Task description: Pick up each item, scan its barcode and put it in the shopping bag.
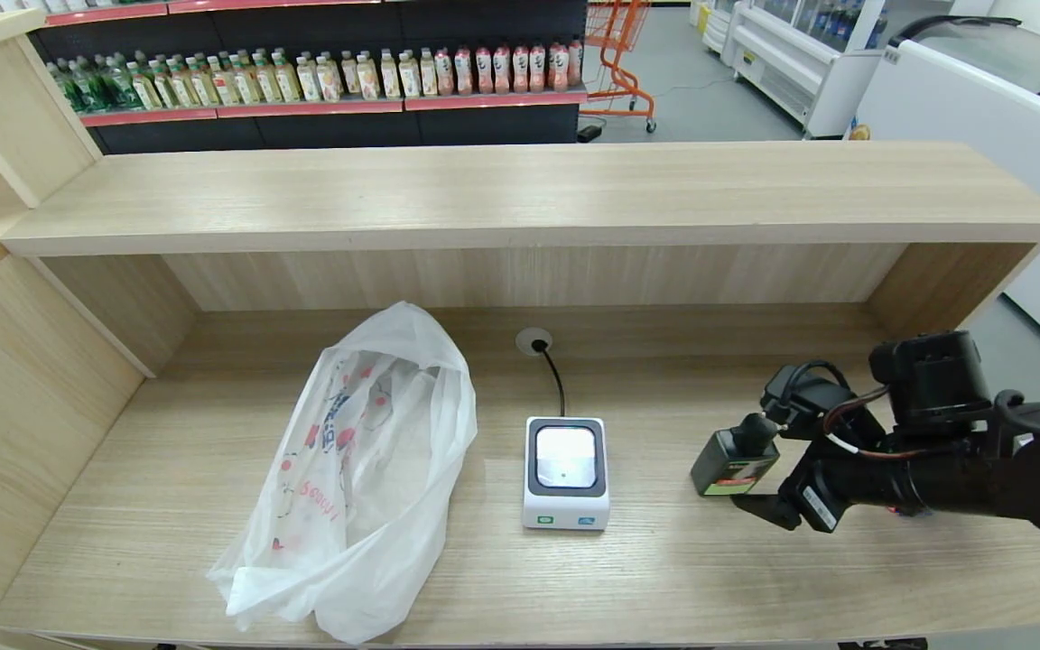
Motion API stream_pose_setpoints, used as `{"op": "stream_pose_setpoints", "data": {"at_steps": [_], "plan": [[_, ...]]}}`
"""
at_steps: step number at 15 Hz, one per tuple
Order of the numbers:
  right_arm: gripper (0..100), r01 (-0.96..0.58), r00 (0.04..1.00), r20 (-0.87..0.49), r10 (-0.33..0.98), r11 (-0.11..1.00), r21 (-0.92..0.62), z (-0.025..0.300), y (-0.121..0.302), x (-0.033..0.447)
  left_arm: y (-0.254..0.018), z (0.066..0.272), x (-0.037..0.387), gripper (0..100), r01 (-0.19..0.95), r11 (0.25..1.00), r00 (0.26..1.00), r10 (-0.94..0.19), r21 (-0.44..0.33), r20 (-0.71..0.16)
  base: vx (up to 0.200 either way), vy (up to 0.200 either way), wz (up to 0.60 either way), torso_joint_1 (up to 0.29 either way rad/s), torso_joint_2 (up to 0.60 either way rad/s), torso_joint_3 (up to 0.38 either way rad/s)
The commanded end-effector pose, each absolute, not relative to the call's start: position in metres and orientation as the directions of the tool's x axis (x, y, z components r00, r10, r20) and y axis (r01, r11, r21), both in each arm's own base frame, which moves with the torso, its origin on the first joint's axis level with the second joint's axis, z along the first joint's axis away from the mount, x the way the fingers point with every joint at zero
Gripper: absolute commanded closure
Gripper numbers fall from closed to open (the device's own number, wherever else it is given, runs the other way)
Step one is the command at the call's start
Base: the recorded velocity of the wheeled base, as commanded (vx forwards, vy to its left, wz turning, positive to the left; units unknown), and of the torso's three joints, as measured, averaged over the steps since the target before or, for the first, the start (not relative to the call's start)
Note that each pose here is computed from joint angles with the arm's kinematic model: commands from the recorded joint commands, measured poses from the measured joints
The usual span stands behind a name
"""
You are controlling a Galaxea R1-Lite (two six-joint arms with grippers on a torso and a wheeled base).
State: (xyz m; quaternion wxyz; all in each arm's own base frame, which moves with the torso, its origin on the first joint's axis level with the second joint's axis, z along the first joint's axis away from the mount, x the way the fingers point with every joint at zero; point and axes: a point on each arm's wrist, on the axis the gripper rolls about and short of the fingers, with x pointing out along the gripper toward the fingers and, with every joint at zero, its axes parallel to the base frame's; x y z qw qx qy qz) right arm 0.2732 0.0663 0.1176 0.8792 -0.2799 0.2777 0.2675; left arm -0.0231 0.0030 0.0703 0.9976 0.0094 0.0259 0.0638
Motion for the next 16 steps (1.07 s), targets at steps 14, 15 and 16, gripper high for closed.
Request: {"op": "stream_pose_setpoints", "data": {"at_steps": [14,15,16], "plan": [[0,-0.659,0.701,-0.614,0.362,0.657,-0.366,0.098,0.090,0.295,0.003,0.070,-0.023,0,-0.128,0.992,0.990,0.129,0.022,-0.050,0.000,0.000,0.00,0.000,0.00,0.000],[0,-0.657,0.706,-0.608,0.363,0.658,-0.369,0.097,0.090,0.295,0.003,0.070,-0.023,0,-0.128,0.992,0.990,0.129,0.022,-0.050,0.000,0.000,0.00,0.000,0.00,0.000],[100,-0.657,0.705,-0.609,0.363,0.657,-0.369,0.097,0.090,0.295,0.003,0.070,-0.023,0,-0.128,0.992,0.990,0.129,0.022,-0.050,0.000,0.000,0.00,0.000,0.00,0.000]]}}
